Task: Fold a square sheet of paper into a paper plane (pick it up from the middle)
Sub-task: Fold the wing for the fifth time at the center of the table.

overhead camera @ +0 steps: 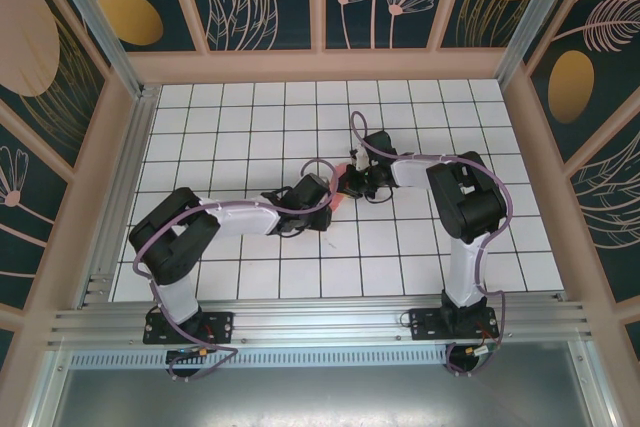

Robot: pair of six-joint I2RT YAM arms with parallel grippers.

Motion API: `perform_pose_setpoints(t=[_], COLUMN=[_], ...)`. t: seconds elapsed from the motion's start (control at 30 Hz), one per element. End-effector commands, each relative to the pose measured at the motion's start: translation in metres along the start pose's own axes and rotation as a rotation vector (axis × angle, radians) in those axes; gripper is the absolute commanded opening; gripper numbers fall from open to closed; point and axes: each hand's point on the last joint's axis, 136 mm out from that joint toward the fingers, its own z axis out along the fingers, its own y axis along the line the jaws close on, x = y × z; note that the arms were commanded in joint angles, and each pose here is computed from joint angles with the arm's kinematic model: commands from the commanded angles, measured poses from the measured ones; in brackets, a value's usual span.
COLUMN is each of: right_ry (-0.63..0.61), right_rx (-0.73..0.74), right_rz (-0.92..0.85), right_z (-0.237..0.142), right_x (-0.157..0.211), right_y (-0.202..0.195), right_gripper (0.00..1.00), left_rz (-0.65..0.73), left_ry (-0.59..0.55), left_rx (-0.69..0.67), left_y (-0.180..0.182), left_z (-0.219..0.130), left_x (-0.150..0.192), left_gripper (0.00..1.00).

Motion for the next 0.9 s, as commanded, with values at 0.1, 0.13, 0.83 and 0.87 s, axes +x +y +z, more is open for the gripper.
perform_pose_setpoints(t=[0.1, 0.13, 0.83, 0.87], right_ry=[0.047, 0.049, 0.059, 0.06], right_rx=[0.091, 0.09, 0.088, 0.088], right_rz=[0.058, 0.059, 0.062, 0.06], right_z=[0.015, 0.016, 0.018, 0.018], right_x=[0.015, 0.015, 0.017, 0.017], right_y=[-0.033, -0.034, -0.035, -0.035], right_gripper=[0.03, 0.03, 0.03, 0.03], left_rz=[0.094, 0.097, 0.176, 0.181], left_ry=[0.02, 0.016, 0.032, 0.032], left_rx=[-0.063, -0.069, -0.185, -0.188], left_y=[0.003, 0.002, 0.012, 0.012], left_z=[-0.003, -0.003, -0.003, -0.003], left_x=[-0.002, -0.004, -0.003, -0.003], left_gripper=[0.18, 0.17, 0.19, 0.18])
